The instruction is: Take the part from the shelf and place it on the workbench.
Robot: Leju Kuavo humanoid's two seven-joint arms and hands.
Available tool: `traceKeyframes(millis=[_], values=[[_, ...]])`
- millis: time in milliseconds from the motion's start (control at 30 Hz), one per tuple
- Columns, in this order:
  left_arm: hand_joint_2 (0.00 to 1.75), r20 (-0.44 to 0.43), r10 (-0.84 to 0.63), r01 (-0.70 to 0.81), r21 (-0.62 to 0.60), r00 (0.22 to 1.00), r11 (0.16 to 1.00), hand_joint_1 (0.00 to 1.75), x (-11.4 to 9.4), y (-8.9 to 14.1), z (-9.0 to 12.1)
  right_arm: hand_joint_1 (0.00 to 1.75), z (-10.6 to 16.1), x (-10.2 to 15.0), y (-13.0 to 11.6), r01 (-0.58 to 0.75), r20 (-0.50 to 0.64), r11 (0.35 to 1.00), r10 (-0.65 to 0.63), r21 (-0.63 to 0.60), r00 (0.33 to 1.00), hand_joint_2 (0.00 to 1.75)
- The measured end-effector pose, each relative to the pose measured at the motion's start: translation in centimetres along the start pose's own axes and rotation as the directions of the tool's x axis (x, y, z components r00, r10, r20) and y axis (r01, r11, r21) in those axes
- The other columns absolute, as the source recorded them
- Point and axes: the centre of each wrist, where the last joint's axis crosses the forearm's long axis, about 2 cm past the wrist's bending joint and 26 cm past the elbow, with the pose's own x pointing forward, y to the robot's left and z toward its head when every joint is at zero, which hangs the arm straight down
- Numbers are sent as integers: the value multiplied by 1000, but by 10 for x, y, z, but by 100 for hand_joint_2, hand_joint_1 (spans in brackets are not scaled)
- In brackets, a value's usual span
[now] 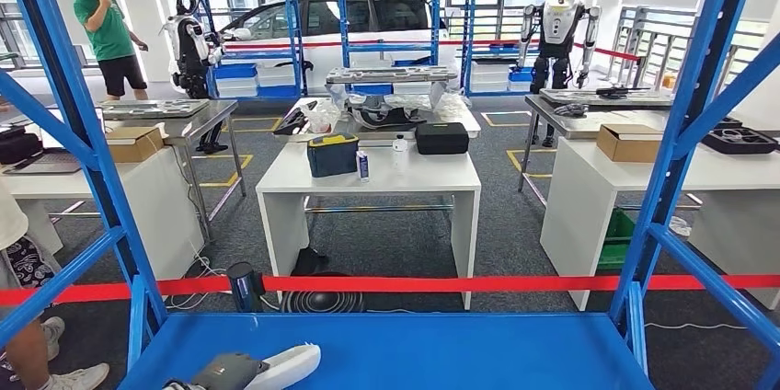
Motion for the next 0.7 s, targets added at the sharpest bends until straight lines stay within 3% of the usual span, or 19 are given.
traceKeyframes(millis=[67, 167, 267, 400, 567, 633, 700], values=[[175, 23, 87, -89, 146, 996, 985, 175, 4, 4, -2, 0, 0, 0, 0, 0, 0, 1000, 0, 0, 1000, 175], [175, 84, 235, -249, 375, 968, 893, 175, 8, 29, -3, 0, 0, 0, 0, -3, -2, 1000, 3, 0, 1000, 175], [175, 233, 343, -414, 474, 910, 777, 175, 14, 42, -2, 0, 0, -1, 0, -5, -7, 1000, 5, -1, 1000, 175], [175, 447, 409, -606, 570, 795, 555, 175, 34, 56, 6, 0, 0, -3, 0, -4, -13, 1000, 4, -2, 1000, 175], [175, 671, 374, -768, 566, 640, 300, 175, 55, 65, 35, 0, 0, -7, -1, -5, -21, 1000, 5, -4, 1000, 175], [175, 751, 364, -834, 504, 551, 225, 175, 58, 64, 48, 0, 0, -9, -1, -5, -22, 1000, 5, -5, 1000, 175], [175, 833, 368, -910, 381, 414, 161, 175, 58, 56, 63, 0, 0, -9, -2, -6, -20, 1000, 6, -5, 1000, 175]])
